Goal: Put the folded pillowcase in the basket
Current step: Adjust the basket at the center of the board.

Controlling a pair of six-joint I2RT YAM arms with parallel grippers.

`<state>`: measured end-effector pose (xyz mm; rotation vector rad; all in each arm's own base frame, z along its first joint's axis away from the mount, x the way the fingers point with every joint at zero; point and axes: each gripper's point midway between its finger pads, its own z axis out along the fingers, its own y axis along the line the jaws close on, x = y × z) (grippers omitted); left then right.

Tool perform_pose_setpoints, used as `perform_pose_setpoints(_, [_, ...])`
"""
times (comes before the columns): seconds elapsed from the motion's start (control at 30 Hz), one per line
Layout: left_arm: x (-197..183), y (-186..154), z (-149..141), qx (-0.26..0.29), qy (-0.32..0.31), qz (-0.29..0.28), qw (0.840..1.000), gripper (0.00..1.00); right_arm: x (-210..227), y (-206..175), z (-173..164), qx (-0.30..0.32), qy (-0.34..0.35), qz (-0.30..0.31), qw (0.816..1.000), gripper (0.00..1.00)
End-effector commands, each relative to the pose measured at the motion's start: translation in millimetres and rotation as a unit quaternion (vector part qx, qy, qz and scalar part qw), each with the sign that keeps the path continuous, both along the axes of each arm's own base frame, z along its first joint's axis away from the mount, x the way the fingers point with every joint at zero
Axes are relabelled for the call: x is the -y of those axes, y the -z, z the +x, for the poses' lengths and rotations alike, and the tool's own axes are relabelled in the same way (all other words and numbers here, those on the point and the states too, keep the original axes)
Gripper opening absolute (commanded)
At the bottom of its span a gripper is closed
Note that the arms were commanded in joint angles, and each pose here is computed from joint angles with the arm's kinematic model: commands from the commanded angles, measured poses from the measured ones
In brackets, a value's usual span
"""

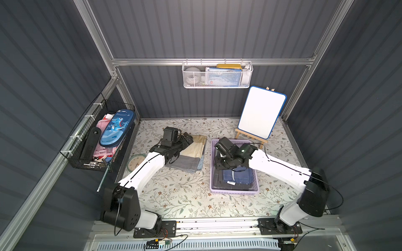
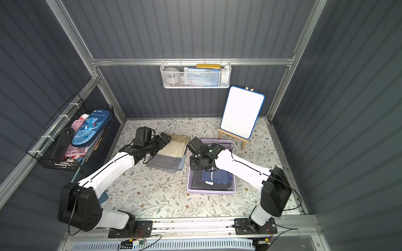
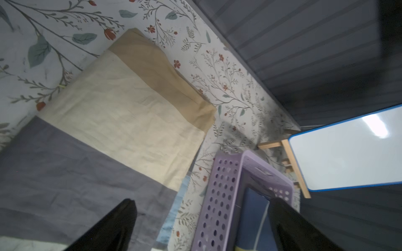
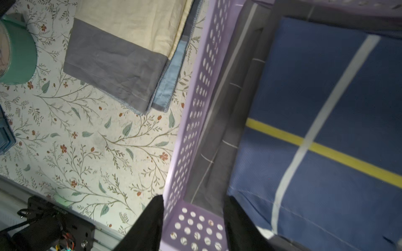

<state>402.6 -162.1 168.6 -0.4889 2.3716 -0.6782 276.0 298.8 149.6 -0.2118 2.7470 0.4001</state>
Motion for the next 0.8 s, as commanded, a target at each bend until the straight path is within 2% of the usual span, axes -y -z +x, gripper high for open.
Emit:
perform_pose_setpoints(0.0, [-15.8, 49.5, -0.5, -0.062, 0.032, 0.087, 0.994, 1.0, -17.7, 14.6, 4.4, -0.017, -0.009, -0.007, 1.0, 0.51])
perform_pose_setpoints(0.13, [-16.4, 90.7, 11.0, -0.096, 0.041, 0.091, 0.99, 0.99, -26.7, 45.9, -0.2, -0.043, -0.013, -0.032, 0.998, 0.49])
perform_pose_setpoints(0.27, [-16.8, 129.8, 4.3, -0.138, 0.039, 0.089, 0.986, 0.99, -19.7, 73.5, -17.4, -0.085, -0.018, -0.077, 0.993, 0.4])
perform_pose_setpoints(0.33, [-17.3, 135.2, -1.1, -0.14, 0.037, 0.084, 0.986, 0.99, -7.5, 79.2, -25.6, -0.085, -0.009, -0.097, 0.992, 0.34])
perform_pose_setpoints(0.57, [-23.4, 137.6, -28.0, -0.146, 0.021, 0.065, 0.987, 1.0, 53.9, 83.7, -59.1, -0.077, 0.037, -0.121, 0.989, 0.34])
perform_pose_setpoints(0.67, [-23.0, 132.8, -42.5, -0.128, 0.028, 0.048, 0.99, 0.99, 66.6, 77.2, -72.7, -0.077, 0.043, -0.101, 0.991, 0.36])
perform_pose_setpoints(0.77, [-19.4, 131.7, -60.4, -0.136, 0.036, 0.03, 0.99, 0.99, 70.3, 63.9, -79.9, -0.065, 0.048, -0.075, 0.994, 0.37])
